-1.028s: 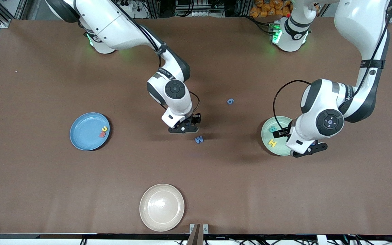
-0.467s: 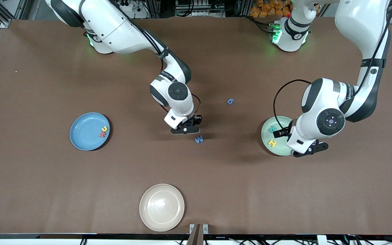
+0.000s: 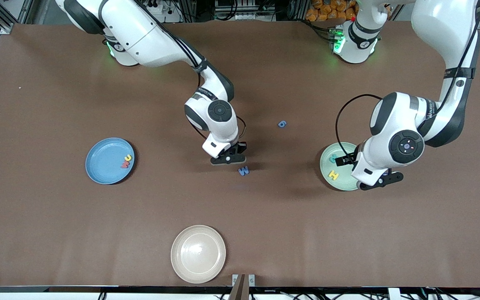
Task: Sort upper and lower case letters into plates
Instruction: 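Move the right gripper to the blue lowercase e and grasp it, then carry the blue e to the blue plate and open the right gripper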
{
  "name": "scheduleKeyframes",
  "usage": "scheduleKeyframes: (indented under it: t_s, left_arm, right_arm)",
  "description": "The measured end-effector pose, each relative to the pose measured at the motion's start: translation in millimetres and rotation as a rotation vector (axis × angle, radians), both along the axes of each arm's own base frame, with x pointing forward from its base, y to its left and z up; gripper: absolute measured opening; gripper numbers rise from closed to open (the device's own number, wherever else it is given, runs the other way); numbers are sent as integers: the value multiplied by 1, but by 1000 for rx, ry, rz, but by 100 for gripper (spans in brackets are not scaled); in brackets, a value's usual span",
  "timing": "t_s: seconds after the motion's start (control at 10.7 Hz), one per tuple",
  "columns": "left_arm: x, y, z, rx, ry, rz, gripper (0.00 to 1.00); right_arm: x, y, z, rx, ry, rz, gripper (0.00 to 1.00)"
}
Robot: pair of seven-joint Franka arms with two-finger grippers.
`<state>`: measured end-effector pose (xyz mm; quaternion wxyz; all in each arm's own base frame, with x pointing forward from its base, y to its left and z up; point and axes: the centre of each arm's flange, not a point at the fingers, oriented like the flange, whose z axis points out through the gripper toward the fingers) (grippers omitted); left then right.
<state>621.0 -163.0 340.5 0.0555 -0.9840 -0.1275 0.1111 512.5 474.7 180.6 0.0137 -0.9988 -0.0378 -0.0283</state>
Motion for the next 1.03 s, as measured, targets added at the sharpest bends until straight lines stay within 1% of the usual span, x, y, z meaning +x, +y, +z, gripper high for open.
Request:
scheduleKeyframes:
  t_s: [0.09, 0.28, 0.37, 0.47, 0.56, 0.65, 0.84, 1.03]
  left_arm:
    - [0, -1, 0, 1, -1, 5, 100]
    - [-1, -3, 3, 2, 0, 7, 100]
    - [-3, -4, 7, 4, 2, 7, 100]
    - [-2, -2, 15, 5, -7, 9, 100]
    - [-2, -1, 25, 3, -20, 14, 100]
    - [1, 1, 34, 2, -35, 23, 100]
    - [4, 6, 38, 1, -44, 33, 100]
    - [5, 7, 39, 1, -45, 37, 100]
  right_arm:
    - [3, -1, 1, 1, -4, -3, 27]
    - [22, -14, 11, 0, -21, -21, 27]
    - [34, -29, 23, -21, -12, -25, 27]
    - [47, -47, 40, -42, 10, -21, 27]
    - [59, -67, 63, -46, 49, -5, 27]
    - [71, -95, 89, -48, 99, 26, 27]
    - [94, -165, 133, -83, 174, 87, 27]
    - [111, -242, 151, -126, 248, 148, 27]
